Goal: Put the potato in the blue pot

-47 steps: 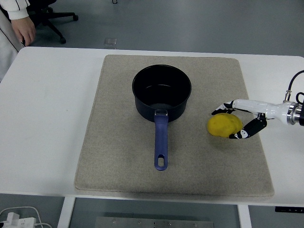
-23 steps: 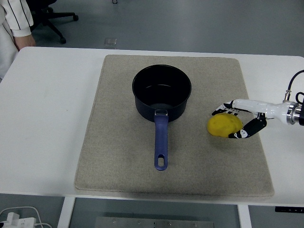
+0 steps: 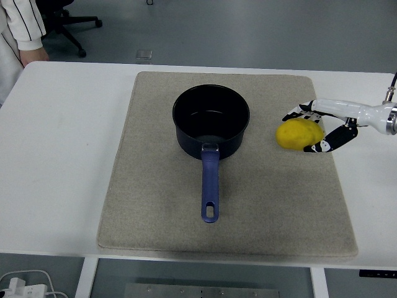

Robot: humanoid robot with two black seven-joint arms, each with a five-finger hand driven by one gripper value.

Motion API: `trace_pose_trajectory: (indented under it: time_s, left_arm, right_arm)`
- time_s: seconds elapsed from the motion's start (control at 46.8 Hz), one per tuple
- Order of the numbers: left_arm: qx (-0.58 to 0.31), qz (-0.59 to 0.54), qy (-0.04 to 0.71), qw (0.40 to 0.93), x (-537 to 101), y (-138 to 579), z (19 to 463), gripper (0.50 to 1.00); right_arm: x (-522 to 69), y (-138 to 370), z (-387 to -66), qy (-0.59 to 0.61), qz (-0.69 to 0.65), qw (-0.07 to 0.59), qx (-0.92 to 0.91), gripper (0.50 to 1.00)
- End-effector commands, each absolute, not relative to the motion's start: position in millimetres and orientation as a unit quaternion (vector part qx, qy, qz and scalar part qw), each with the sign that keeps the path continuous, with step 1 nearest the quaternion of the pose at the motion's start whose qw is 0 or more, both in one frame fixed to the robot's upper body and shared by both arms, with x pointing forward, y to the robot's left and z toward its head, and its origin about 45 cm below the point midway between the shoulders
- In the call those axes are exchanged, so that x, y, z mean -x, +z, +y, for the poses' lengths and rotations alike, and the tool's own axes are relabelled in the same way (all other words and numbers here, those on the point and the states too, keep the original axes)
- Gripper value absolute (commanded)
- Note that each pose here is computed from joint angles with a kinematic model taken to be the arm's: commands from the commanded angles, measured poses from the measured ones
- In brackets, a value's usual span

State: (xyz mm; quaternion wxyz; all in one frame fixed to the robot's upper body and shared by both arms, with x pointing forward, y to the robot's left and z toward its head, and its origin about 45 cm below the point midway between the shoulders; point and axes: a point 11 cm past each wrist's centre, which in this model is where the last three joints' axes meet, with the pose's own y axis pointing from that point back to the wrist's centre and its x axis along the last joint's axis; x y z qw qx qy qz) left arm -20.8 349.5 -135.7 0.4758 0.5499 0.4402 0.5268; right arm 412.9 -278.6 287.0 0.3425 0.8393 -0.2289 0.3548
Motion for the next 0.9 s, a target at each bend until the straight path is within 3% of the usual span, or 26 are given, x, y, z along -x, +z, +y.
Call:
trace_pose_trajectory:
  time_s: [0.0,0.342,0.62,0.876]
  left_arm:
    - [-0.550,0.440,0.526,0.476,20.8,-135.7,349.5,0.996]
    - [-0.550,0.440,0.527,0.476,20.8,-135.7,349.5,0.996]
    - [-0.550,0.440,0.527,0.476,20.8,-135.7,349.5,0.996]
    - [-0.550,0.440,0.527,0.476,20.8,-135.7,349.5,0.996]
  right_arm:
    - [-417.6,298.1,-275.4,0.349,-0.238,0.331,-0.844,0.500]
    - [-435.3,337.1,-255.8,0.355,-0.256,0.291,-0.851,0.500]
    - [-444.4,353.7,-212.4,0.357,-0.250,0.263,-0.861,0.500]
    - [-450.2,339.5,-171.3,0.346,-0.236,0.260,-0.870,0.500]
